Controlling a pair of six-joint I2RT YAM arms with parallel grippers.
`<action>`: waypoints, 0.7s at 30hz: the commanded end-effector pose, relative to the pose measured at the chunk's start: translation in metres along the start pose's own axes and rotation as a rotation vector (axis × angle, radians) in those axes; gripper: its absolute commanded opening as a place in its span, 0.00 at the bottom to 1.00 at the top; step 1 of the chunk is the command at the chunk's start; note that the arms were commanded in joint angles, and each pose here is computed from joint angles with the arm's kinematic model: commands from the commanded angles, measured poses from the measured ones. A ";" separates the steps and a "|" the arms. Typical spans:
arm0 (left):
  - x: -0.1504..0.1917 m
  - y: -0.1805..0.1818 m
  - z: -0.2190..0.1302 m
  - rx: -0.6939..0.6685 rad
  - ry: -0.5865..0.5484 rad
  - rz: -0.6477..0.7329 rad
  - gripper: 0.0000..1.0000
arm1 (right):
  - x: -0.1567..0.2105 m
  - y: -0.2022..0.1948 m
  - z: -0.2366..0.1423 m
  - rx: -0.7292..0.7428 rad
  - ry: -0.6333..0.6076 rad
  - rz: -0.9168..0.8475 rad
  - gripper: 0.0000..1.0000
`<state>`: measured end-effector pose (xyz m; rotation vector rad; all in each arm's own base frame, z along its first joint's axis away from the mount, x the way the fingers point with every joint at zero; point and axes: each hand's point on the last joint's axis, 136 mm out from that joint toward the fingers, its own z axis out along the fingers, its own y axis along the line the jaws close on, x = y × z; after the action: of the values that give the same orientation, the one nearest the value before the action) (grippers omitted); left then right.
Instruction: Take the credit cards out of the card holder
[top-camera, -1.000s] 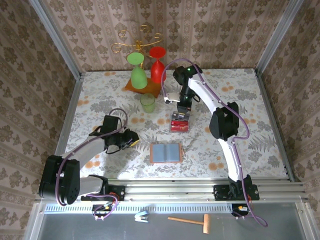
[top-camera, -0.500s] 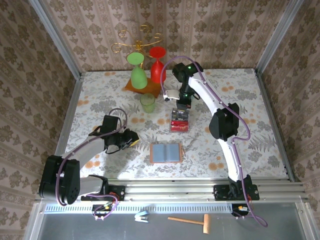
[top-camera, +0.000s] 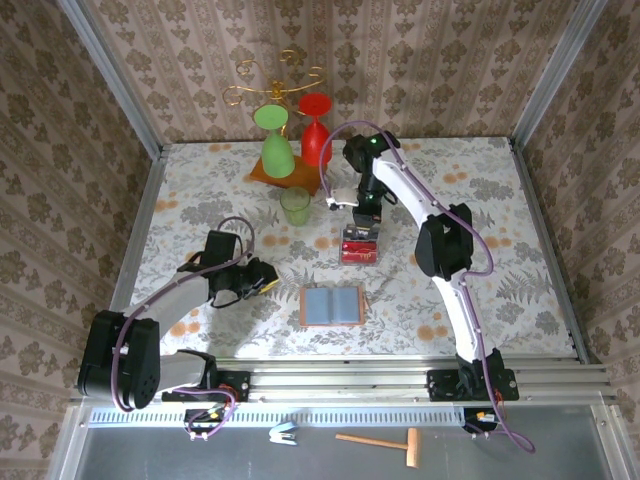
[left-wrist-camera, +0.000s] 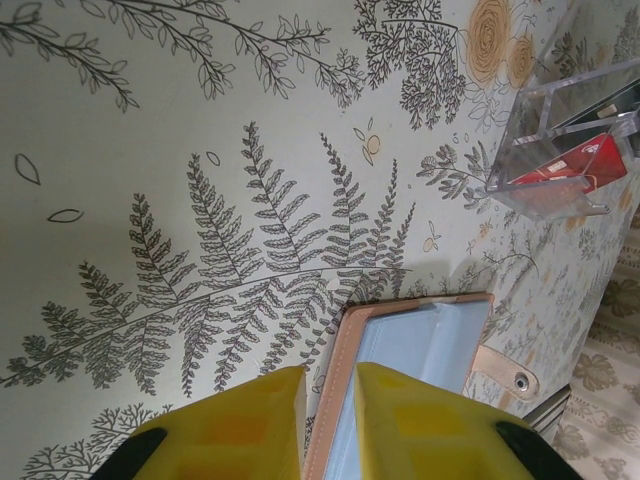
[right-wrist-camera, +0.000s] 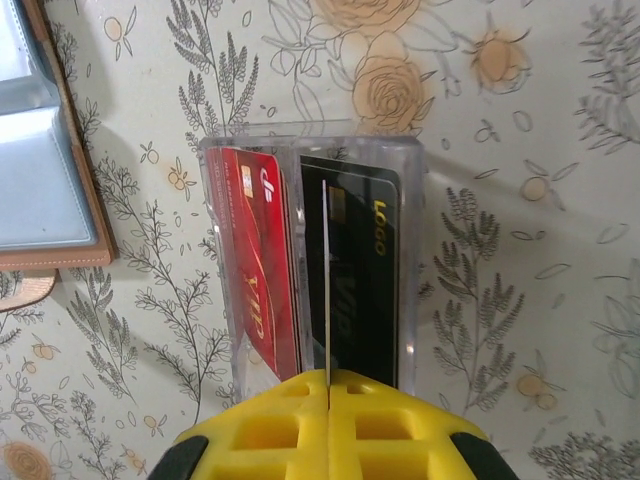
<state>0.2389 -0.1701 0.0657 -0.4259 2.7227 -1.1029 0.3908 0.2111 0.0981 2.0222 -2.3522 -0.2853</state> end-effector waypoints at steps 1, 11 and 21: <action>0.001 -0.002 -0.004 0.009 0.004 0.015 0.21 | 0.001 0.008 0.007 -0.041 0.010 -0.011 0.06; -0.011 -0.009 -0.002 0.000 -0.003 0.048 0.22 | 0.001 -0.007 -0.025 0.147 -0.049 0.071 0.25; -0.039 -0.015 -0.011 -0.076 -0.088 0.177 0.31 | 0.022 -0.014 -0.048 0.399 -0.135 0.269 0.48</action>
<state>0.2656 -0.1694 0.0818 -0.3013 2.6809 -1.0232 0.3902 0.1893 0.1277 1.9210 -2.7259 -0.0540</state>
